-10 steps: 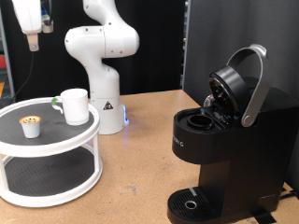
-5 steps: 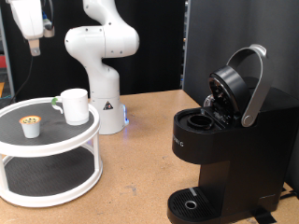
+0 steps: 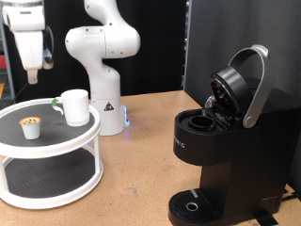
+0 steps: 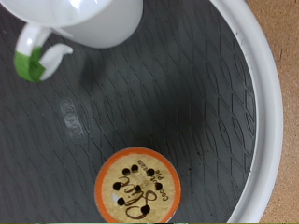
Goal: Make a cup of coffee with the keurig machine
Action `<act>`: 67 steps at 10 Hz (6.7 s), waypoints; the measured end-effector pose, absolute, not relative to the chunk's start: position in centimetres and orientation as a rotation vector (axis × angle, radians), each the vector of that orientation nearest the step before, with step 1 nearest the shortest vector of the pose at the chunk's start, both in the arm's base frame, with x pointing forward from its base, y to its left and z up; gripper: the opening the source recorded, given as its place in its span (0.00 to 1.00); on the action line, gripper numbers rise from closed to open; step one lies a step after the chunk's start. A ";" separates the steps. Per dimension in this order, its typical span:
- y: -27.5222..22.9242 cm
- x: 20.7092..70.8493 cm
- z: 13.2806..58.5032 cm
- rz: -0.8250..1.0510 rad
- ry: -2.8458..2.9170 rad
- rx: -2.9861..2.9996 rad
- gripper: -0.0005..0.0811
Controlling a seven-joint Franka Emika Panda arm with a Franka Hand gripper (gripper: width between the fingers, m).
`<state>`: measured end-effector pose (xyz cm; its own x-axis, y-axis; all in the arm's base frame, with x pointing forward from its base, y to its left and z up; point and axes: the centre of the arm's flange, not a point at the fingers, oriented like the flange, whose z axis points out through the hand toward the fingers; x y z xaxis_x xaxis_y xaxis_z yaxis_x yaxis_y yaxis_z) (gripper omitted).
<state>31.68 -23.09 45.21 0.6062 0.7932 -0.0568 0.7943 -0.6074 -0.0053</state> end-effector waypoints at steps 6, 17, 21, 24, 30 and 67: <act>-23.8 31.9 40.2 -0.044 1.355 2.785 1.00; -23.8 31.7 35.5 -0.022 1.371 2.724 1.00; -24.2 31.1 34.1 0.003 1.364 2.717 1.00; -24.2 31.0 33.4 0.008 1.364 2.716 1.00; -23.8 30.7 32.7 0.004 1.371 2.722 0.66; -4.4 42.3 48.1 0.459 1.258 3.223 0.12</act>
